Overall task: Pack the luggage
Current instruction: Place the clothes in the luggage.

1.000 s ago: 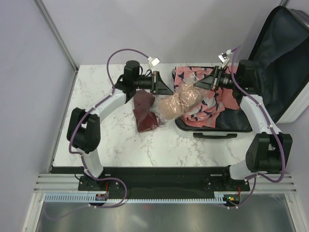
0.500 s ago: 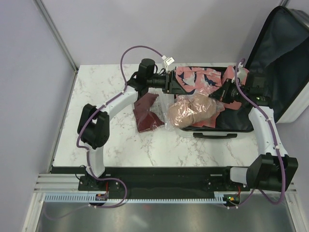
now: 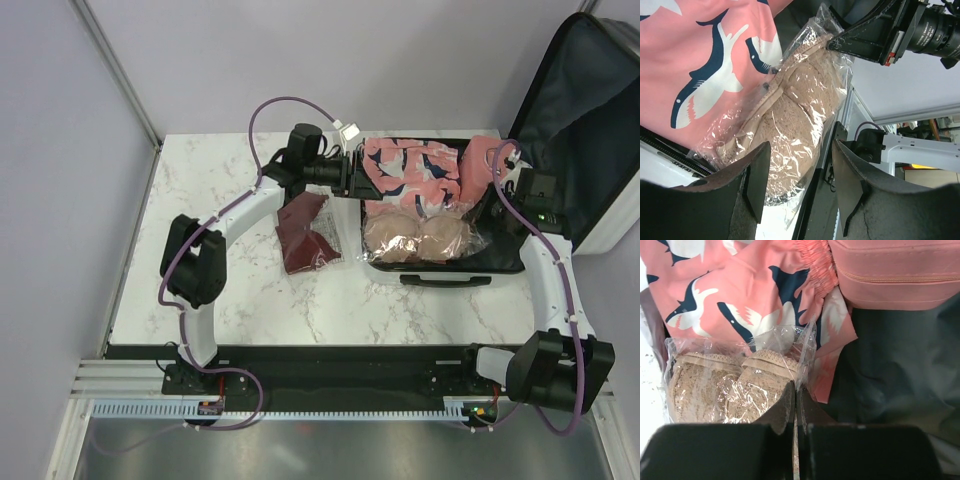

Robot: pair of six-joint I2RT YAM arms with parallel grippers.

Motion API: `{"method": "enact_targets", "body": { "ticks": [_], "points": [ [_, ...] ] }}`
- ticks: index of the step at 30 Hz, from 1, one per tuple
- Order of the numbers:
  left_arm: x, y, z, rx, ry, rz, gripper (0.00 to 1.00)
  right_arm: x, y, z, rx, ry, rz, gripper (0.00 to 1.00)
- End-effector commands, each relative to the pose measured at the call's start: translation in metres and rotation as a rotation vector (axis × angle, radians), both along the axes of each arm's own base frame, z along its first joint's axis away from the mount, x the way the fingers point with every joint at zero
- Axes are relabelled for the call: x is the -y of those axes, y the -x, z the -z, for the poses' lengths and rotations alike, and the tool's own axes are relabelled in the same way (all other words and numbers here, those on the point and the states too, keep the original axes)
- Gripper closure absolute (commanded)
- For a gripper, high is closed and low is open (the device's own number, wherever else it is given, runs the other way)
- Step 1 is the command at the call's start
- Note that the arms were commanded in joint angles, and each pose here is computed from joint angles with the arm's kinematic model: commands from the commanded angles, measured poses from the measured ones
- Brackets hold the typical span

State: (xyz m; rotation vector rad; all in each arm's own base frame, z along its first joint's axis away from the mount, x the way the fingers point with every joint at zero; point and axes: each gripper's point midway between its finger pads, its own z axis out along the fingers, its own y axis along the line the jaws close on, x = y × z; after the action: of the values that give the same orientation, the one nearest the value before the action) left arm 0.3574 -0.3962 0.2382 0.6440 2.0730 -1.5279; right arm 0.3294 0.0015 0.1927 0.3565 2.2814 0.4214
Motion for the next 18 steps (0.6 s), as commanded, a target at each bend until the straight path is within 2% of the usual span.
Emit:
{"method": "enact_targets", "body": {
  "ticks": [1, 5, 10, 15, 17, 18],
  "points": [
    [0.0, 0.001, -0.018, 0.083, 0.013, 0.02, 0.41, 0.015, -0.003, -0.009, 0.029, 0.086, 0.027, 1.0],
    [0.009, 0.013, -0.005, 0.066, -0.003, 0.056, 0.41, 0.014, -0.002, 0.003, 0.006, 0.084, 0.014, 1.0],
    [0.031, 0.039, 0.007, 0.057, -0.012, 0.152, 0.41, 0.028, 0.004, 0.02, -0.025, 0.174, 0.028, 1.0],
    [0.05, 0.063, 0.023, 0.023, -0.025, 0.261, 0.4, 0.031, -0.004, 0.019, 0.019, 0.176, 0.049, 1.0],
    [0.051, 0.063, 0.024, 0.026, -0.032, 0.259, 0.4, 0.031, -0.007, 0.018, 0.024, 0.18, 0.042, 0.91],
    [0.05, 0.062, 0.026, 0.029, -0.043, 0.247, 0.4, 0.031, -0.008, 0.017, 0.026, 0.179, 0.04, 0.82]
  ]
}}
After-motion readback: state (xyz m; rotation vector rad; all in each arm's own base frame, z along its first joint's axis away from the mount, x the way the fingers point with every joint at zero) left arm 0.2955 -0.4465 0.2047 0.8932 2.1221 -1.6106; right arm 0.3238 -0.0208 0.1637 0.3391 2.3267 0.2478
